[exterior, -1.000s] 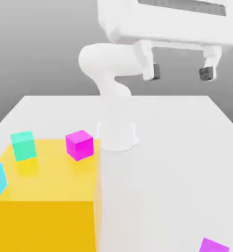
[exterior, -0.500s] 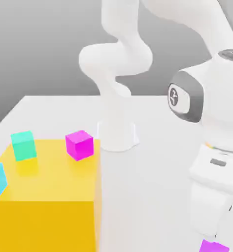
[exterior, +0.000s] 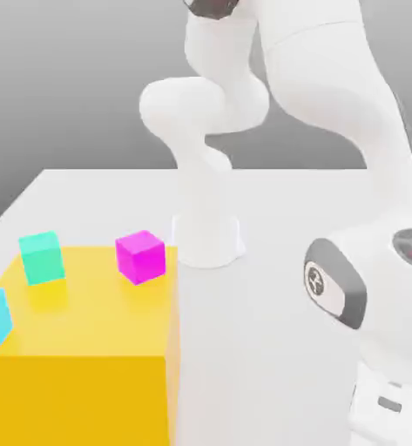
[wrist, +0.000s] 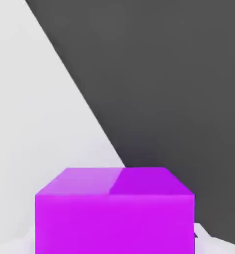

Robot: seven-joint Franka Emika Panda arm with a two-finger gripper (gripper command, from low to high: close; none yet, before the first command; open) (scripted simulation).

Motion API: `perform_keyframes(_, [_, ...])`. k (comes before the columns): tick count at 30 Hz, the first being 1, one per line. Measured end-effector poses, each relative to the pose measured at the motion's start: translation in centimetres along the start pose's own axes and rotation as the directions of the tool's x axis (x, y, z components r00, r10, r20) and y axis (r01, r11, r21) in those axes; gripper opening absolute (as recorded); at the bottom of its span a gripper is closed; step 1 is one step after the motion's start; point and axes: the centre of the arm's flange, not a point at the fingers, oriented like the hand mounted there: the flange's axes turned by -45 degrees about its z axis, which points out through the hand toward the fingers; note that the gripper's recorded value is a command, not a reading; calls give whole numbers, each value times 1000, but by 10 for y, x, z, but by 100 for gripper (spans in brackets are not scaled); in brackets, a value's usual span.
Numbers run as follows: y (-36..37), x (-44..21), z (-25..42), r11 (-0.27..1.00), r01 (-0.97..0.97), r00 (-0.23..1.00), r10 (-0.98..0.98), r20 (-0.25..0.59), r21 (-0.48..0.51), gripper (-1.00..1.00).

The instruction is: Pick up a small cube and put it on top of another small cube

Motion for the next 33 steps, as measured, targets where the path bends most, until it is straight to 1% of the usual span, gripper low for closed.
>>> perform_keyframes(2, [6,-9,-29,999,-47,999,47,1,0,-100])
perform_keyframes(5, [27,-40,-69,978,-210,978,210,2,-3,-100])
perform_keyframes(10, [54,-104,-132,872,-490,872,490,2,-5,-100])
perform_keyframes(14, [69,-167,-177,716,-698,716,698,0,-4,-100])
perform_keyframes(16, [67,-191,-198,634,-773,634,773,0,-3,-100])
perform_keyframes(20, [57,-241,-236,444,-896,444,896,-1,0,-100])
perform_keyframes(25, [36,-305,-274,160,-987,160,987,-1,5,-100])
perform_keyframes(27, [33,-315,-262,111,-994,111,994,-1,5,-100])
perform_keyframes(29, [32,-318,-236,98,-995,98,995,-1,5,-100])
perform_keyframes(30, [31,-318,-224,96,-995,96,995,-1,5,100])
perform_keyframes(33, [31,-318,-224,96,-995,96,995,-1,6,100])
